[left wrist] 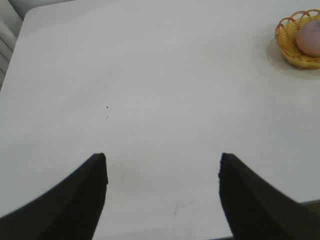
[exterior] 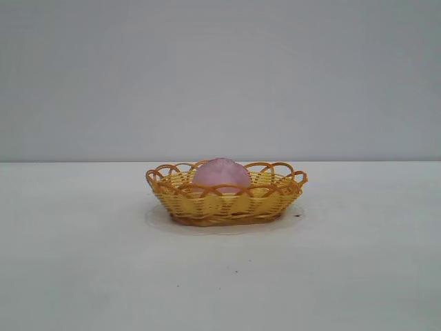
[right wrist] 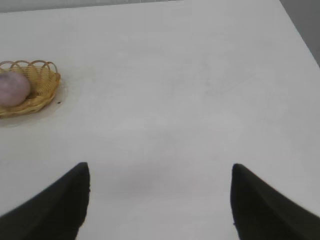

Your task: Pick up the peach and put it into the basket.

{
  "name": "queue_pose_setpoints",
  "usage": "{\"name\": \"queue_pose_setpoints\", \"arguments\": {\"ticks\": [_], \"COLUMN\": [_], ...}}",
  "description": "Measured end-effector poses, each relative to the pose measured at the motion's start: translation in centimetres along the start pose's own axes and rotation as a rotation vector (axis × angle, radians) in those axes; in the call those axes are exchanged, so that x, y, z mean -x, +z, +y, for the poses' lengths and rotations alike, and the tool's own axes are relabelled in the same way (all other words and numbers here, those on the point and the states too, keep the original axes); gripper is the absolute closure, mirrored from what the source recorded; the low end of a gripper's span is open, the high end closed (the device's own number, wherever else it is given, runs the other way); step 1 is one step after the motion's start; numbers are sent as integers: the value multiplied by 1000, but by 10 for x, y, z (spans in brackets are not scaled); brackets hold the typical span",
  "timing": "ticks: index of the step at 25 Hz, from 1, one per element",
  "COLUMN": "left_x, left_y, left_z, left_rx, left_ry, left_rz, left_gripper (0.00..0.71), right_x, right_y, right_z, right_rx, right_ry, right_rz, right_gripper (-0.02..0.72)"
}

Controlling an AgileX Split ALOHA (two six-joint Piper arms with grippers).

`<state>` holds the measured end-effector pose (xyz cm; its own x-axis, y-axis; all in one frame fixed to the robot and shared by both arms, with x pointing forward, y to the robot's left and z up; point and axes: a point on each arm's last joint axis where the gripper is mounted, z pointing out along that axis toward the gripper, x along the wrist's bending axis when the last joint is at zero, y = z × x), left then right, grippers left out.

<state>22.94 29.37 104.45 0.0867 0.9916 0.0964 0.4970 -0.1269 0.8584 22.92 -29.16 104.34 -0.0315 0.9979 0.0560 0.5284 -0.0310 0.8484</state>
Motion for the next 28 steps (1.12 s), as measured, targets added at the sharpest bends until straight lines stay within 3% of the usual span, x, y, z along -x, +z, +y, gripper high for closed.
{"name": "queue_pose_setpoints", "arguments": {"ticks": [6,17,25,27,28], "left_x": [0,0,0,0,0], "left_y": [0,0,0,0,0], "left_z": [0,0,0,0,0], "left_rx": [1,1,1,1,1], "left_ry": [0,0,0,0,0], "left_rz": [0,0,0,0,0], "left_gripper": [287,287,287,287,287], "right_x": [1,2,2,2,2], "right_y": [0,0,0,0,0], "right_z": [0,-1,-1,-1,-1], "right_rx": [5,2,2,2,2], "right_ry": [-3,-42,-43,-43,-43], "right_rz": [-5,58,59,59,59], "right_gripper": [198,198,198,259,254]}}
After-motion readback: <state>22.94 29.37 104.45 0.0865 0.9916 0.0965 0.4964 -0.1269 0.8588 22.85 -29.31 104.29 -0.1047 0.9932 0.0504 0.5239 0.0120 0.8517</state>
